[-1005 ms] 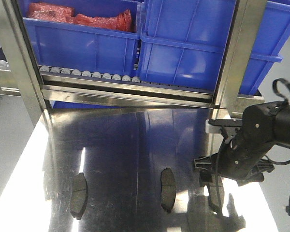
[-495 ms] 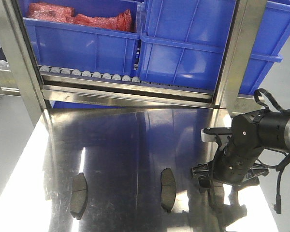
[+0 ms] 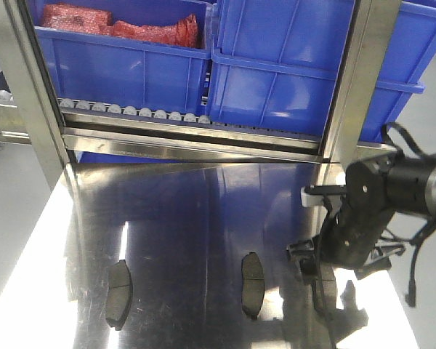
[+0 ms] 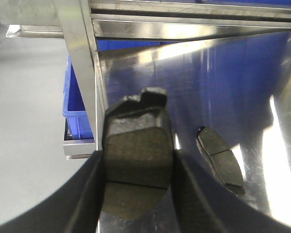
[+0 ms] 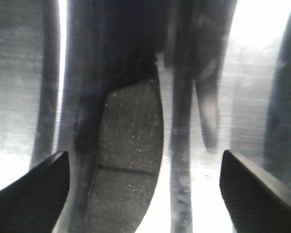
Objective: Move and align brake pads A on conveyor
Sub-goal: 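Lower the right gripper onto the brake pad nearest it and close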
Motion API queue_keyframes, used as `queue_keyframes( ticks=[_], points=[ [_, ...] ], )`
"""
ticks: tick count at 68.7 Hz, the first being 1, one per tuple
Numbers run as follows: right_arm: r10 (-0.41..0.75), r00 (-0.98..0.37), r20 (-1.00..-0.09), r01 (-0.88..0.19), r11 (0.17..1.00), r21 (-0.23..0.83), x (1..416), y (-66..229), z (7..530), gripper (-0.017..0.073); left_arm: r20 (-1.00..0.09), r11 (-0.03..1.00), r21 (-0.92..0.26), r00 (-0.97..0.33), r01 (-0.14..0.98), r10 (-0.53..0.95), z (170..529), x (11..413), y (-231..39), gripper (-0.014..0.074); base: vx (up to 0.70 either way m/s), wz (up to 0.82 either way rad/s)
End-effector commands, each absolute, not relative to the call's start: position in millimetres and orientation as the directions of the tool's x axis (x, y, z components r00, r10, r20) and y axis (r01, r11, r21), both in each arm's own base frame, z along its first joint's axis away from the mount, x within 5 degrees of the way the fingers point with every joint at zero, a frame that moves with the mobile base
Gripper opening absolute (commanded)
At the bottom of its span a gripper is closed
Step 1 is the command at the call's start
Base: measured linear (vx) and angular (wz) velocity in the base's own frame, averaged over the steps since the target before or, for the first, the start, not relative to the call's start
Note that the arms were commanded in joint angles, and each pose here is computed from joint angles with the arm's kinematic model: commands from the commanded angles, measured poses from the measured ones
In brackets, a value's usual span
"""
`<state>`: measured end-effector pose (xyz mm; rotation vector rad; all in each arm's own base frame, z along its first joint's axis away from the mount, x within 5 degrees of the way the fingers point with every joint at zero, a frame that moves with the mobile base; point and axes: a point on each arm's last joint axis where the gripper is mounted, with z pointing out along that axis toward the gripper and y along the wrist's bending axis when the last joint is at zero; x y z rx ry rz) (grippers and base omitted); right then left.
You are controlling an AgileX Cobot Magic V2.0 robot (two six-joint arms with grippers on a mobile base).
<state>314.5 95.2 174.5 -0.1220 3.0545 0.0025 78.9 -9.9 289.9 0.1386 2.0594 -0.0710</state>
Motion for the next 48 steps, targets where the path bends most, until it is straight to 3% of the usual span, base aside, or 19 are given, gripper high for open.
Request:
queue_keyframes(
  ticks=[1, 30, 48],
  points=[
    [-0.097, -0.984, -0.149, -0.097, 0.995, -0.011, 322, 97, 203, 0.0593, -0.931, 0.991, 0.002, -0.362, 0.134, 0.051, 307, 83, -11, -0.0006, 0.00, 0.00],
    [-0.094, -0.992, -0.086, -0.092, 0.996, -0.018, 325, 98, 189, 0.0593, -0.931, 0.991, 0.002, -0.362, 0.134, 0.051, 307, 83, -11, -0.0006, 0.00, 0.00],
    [-0.095, -0.991, -0.094, -0.094, 0.995, -0.017, 328, 99, 184, 0.0593, -0.931, 0.991, 0.002, -0.362, 0.134, 0.051, 307, 83, -11, -0.0006, 0.00, 0.00]
  ],
)
